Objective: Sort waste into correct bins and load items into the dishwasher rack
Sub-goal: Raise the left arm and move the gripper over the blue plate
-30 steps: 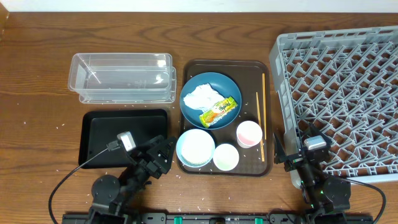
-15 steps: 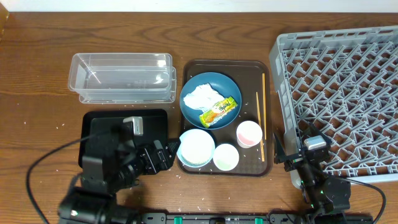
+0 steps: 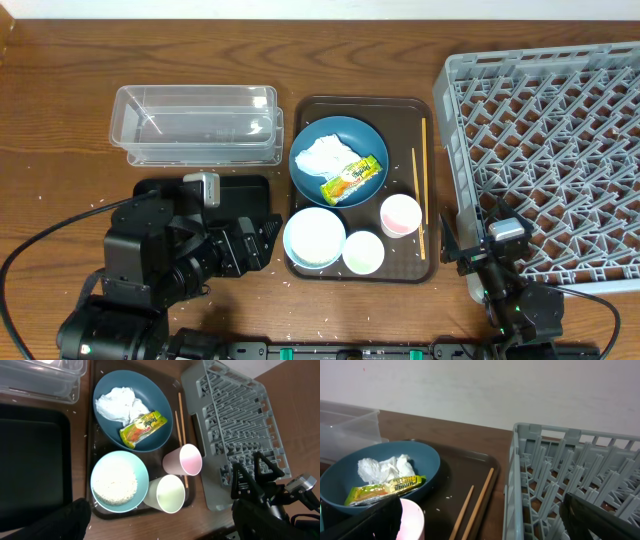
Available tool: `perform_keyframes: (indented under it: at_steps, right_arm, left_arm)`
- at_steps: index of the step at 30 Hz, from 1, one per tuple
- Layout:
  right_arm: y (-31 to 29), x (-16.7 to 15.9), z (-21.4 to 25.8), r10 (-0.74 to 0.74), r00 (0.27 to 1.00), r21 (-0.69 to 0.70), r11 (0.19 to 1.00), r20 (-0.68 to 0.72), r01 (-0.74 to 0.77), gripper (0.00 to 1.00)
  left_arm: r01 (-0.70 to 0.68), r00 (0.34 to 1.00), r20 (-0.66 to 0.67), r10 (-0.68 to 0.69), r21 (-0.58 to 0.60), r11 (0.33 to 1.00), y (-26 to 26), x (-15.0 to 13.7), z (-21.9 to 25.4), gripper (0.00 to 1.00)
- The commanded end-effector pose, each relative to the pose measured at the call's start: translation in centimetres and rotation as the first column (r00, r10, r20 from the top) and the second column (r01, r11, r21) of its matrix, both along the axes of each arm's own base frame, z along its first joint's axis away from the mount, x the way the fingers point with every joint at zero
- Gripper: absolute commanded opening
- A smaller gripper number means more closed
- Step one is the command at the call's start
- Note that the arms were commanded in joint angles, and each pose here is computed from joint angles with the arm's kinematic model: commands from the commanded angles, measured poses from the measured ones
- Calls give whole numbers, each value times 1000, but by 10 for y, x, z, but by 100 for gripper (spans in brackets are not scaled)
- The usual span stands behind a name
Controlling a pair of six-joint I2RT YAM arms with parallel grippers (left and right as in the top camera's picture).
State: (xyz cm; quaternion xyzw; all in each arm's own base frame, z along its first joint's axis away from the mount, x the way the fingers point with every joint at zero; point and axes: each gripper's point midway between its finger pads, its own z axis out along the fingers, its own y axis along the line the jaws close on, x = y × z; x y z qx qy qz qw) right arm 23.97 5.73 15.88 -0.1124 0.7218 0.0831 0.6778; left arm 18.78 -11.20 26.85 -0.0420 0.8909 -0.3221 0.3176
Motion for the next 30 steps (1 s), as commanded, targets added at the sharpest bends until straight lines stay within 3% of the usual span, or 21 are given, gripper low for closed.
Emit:
perform_keyframes:
  at_steps: [1,8,12,17,22,30]
  right_arm:
    - [-4,1,-2,-15,1000,-9,1000,-3,15,99]
    - [-4,1,-2,-15,1000,-9,1000,-3,15,99]
    - [-4,1,-2,-15,1000,-9,1000,-3,15,99]
    - [-4,1,-2,-15,1000,-9,1000,-3,15,99]
    - [-4,1,-2,-15,1000,-9,1000,-3,15,99]
    - [-4,1,-2,-15,1000,-9,1000,-3,15,99]
  left_arm:
    - [0,1000,3,0,18,1000,2,-1,0,93]
    - [35,995,-93,-28,68,997,-1,4,-15,93]
    - [37,972,-233,22,244,969,10,13,-34,93]
    - [30,969,-235,77,420,907,13,41,-28,93]
    - [28,982,-183,49,395,918,-8,70,-27,93]
    - [130,974,-216,-61,321,938,-42,90,-42,93]
